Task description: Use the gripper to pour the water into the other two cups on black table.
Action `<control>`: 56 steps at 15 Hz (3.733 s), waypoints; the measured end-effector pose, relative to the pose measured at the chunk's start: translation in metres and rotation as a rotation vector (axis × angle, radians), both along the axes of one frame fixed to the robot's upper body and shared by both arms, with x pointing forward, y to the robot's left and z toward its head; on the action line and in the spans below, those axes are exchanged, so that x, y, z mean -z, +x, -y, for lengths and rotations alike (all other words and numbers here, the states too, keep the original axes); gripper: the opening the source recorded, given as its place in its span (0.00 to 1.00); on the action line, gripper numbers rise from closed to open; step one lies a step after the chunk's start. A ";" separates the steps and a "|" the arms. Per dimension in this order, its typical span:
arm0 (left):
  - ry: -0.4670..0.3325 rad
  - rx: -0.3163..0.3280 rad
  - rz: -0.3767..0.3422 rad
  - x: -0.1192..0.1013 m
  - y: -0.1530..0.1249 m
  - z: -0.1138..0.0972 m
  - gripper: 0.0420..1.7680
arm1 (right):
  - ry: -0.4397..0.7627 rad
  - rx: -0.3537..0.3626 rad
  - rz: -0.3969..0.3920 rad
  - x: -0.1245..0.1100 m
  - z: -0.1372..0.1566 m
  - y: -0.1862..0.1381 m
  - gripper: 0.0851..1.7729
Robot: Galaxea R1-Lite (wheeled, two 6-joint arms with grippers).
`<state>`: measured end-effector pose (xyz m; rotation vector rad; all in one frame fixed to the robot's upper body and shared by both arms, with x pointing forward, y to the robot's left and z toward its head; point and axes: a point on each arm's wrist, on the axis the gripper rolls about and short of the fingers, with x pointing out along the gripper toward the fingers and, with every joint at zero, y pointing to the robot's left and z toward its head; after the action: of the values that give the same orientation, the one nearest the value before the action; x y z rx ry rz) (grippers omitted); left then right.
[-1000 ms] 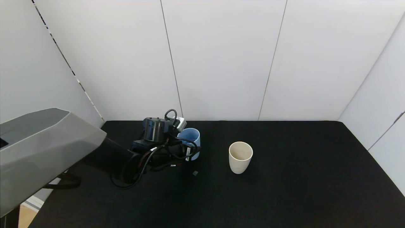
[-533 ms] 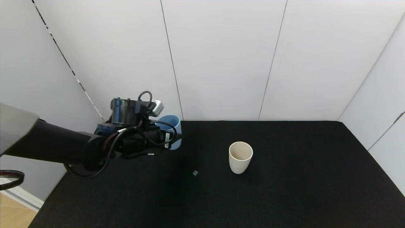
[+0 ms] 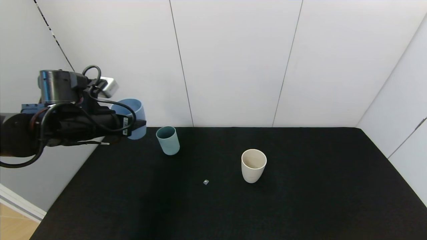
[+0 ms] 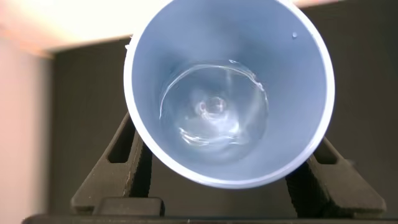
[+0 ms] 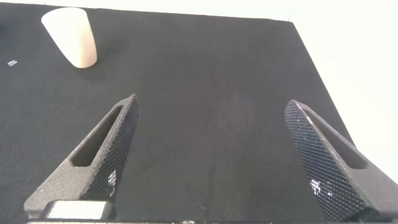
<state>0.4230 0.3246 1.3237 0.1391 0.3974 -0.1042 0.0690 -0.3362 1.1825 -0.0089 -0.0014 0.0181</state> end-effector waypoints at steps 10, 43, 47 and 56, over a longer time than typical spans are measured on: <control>0.230 0.019 -0.051 0.018 0.036 -0.024 0.67 | 0.000 0.001 0.000 0.000 0.000 0.000 0.96; 0.800 0.006 -0.176 0.058 0.089 0.033 0.67 | 0.000 0.000 0.000 0.000 0.000 0.000 0.96; 0.844 -0.014 -0.183 0.057 0.087 0.041 0.67 | 0.000 0.000 0.000 0.000 0.000 0.000 0.96; 0.935 -0.057 -0.203 0.056 0.083 0.059 0.67 | 0.000 0.000 0.000 0.000 0.000 0.000 0.96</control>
<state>0.5059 0.2657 1.2679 1.0439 0.6299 0.1338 0.0690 -0.3362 1.1825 -0.0089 -0.0014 0.0177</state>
